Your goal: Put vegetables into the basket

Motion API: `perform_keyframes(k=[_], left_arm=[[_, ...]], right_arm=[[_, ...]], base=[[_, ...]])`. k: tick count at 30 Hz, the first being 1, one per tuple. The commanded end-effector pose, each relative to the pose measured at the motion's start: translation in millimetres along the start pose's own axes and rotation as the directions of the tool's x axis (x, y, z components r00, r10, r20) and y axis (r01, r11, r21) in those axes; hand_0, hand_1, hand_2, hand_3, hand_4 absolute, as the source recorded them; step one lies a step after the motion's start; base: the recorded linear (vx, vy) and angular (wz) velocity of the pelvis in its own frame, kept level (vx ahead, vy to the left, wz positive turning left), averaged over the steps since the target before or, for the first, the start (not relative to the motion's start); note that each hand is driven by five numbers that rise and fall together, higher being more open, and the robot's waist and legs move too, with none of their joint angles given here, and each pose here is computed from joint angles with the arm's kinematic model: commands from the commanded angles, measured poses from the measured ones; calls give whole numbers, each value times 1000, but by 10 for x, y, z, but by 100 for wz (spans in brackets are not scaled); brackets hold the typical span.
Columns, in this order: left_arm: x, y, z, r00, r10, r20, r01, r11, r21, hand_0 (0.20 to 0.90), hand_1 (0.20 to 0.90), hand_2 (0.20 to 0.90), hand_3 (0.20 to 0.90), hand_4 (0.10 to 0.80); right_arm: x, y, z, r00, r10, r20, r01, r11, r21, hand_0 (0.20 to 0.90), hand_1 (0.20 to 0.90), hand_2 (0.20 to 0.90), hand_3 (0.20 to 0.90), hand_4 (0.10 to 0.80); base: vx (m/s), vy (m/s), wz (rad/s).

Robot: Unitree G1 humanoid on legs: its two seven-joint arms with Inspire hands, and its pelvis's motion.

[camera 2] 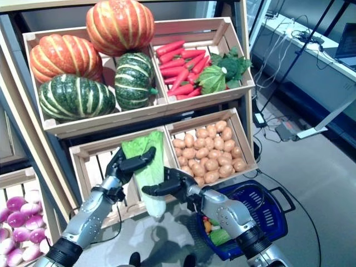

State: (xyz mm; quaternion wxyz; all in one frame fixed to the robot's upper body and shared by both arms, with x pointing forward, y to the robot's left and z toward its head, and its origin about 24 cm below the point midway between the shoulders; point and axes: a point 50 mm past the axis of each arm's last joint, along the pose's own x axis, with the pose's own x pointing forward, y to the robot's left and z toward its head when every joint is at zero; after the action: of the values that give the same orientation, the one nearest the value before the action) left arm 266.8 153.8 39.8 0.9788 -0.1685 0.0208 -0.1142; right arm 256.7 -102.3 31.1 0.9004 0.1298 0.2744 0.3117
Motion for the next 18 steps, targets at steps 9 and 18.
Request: perform_keyframes(k=[9, 18], left_arm=[[219, -240, 472, 960, -117, 252, 126, 992, -20, 300, 300, 300, 300, 400], [204, -230, 470, 960, -109, 258, 121, 992, -32, 300, 300, 300, 300, 400]], right_arm=[[145, 403, 157, 957, 280, 76, -285, 955, 76, 300, 300, 300, 300, 400], [160, 395, 141, 959, 261, 111, -276, 949, 154, 300, 300, 300, 300, 400]], base=[[0, 0, 0], [0, 0, 0]])
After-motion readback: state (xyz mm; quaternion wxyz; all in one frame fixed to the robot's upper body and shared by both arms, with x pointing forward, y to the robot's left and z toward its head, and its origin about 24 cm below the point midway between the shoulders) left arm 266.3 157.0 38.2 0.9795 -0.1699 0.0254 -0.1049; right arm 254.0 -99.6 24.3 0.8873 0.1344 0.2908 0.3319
